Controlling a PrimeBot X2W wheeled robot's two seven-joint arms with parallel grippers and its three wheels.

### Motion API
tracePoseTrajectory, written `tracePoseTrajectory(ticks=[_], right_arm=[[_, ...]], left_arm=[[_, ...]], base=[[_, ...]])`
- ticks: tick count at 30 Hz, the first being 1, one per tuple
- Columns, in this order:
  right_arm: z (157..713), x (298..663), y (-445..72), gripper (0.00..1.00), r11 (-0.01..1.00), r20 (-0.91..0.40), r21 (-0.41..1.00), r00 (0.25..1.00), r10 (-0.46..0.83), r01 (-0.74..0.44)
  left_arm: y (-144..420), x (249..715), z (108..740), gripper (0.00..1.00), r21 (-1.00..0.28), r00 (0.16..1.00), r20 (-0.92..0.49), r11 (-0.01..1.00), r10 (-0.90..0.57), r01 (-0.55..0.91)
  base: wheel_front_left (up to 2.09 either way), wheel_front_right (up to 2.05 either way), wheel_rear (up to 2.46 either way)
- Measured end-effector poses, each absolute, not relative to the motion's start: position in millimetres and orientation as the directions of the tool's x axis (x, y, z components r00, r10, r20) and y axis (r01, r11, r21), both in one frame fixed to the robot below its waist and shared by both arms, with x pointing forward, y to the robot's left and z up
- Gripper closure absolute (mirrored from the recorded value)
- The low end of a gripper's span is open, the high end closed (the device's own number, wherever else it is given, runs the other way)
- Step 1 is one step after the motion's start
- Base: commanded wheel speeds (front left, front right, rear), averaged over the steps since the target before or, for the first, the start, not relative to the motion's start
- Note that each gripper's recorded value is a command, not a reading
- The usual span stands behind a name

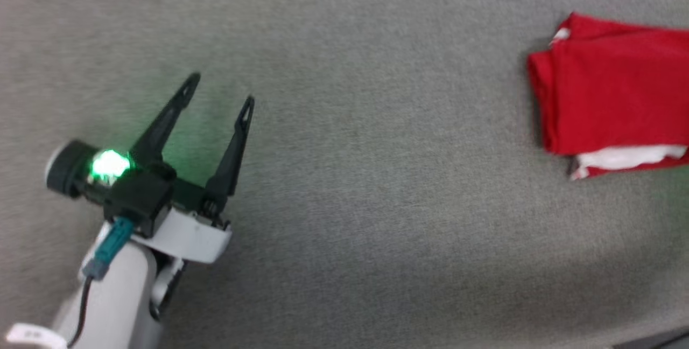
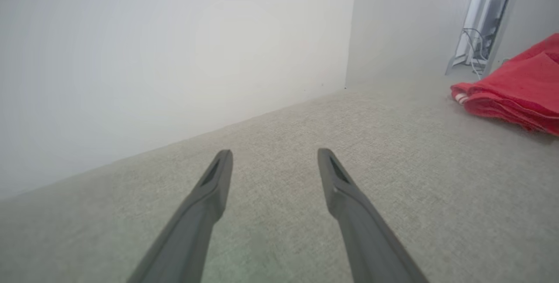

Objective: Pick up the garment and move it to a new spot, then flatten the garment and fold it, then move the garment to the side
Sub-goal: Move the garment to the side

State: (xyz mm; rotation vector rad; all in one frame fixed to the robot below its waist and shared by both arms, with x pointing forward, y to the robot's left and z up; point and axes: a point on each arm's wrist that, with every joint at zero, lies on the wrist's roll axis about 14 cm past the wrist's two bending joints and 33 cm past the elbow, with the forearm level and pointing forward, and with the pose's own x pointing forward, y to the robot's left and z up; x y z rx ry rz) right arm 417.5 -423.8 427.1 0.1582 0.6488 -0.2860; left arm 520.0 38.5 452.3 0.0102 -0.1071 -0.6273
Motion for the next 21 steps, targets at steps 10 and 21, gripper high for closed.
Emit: tracePoseTrajectory(ticks=[10, 21], right_arm=[[448.8, 432.1, -496.6, 1.0, 0.883, -0.5, -0.115, 0.742, -0.447, 0.454], [431.8, 437.4, -530.8, 1.0, 0.808, -0.439, -0.249, 0.681, -0.586, 0.534]], left_arm=[[-11.2, 561.4, 444.8, 0.0, 0.119, 0.667, 0.172, 0.688, -0.725, 0.716], [-26.7, 584.5, 432.8, 0.0, 0.109, 0.63, 0.245, 0.667, -0.737, 0.737]], base=[[0.0, 0.0, 0.0], [0.0, 0.0, 0.0]])
